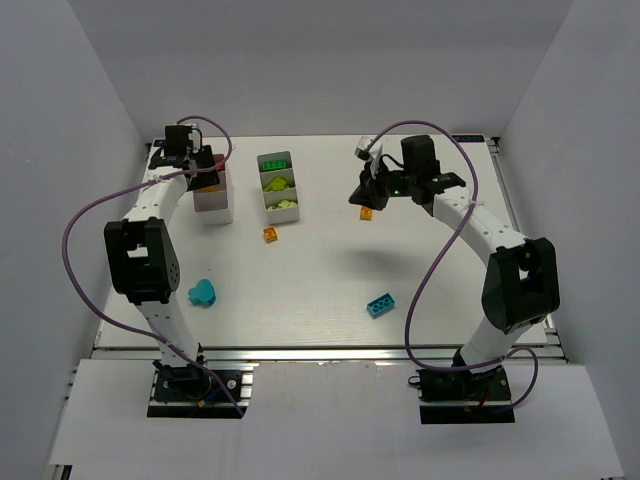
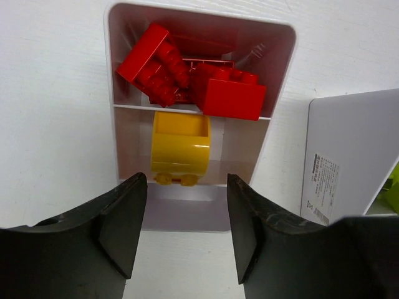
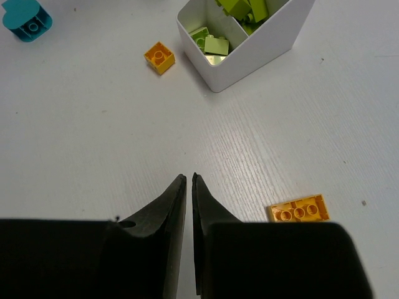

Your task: Sort the legos into containers by color

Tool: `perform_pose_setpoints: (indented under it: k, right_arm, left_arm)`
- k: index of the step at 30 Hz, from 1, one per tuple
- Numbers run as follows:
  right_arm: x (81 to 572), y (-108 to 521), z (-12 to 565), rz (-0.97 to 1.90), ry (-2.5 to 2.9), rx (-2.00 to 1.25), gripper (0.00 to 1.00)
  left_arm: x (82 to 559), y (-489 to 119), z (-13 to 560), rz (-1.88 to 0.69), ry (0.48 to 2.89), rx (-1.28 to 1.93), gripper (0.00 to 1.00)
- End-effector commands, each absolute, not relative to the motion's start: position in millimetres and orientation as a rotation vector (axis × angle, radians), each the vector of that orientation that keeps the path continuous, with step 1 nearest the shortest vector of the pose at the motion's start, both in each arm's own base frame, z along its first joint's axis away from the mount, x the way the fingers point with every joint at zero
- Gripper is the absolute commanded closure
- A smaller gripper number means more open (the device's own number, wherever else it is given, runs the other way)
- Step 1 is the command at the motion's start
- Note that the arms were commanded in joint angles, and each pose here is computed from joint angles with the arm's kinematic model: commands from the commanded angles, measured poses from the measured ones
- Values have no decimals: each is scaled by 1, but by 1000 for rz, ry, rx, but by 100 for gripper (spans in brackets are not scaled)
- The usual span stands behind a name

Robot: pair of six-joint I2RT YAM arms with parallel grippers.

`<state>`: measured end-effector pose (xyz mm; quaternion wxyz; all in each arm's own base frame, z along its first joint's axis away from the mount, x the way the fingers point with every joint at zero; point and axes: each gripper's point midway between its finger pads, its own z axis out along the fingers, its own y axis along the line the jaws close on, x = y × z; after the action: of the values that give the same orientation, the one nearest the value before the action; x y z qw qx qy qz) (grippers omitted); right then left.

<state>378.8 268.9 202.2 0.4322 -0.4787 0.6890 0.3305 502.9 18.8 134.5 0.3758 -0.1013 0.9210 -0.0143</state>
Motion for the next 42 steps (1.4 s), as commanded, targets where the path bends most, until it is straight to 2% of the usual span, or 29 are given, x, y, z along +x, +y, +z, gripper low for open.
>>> perform_pose_setpoints:
  k: [1, 21, 26, 39, 42]
  right_arm:
    - [388, 270, 221, 808, 1671, -1185, 86]
    - [388, 267, 222, 812, 1671, -1186, 86]
    - [387, 266, 222, 814, 1674, -1185, 86]
    - [385, 267, 220, 827, 1671, -1192, 86]
    - [385, 267, 220, 827, 1671, -1192, 86]
  left_arm:
    - [514, 23, 158, -10, 2292, -239, 36]
    - [522, 23, 144, 23, 2295, -172, 44]
    - [523, 16, 148, -8, 2283, -153, 62]
    - [508, -3, 197, -77, 2161, 12, 67]
    - [501, -11, 194, -98, 2173, 148, 75]
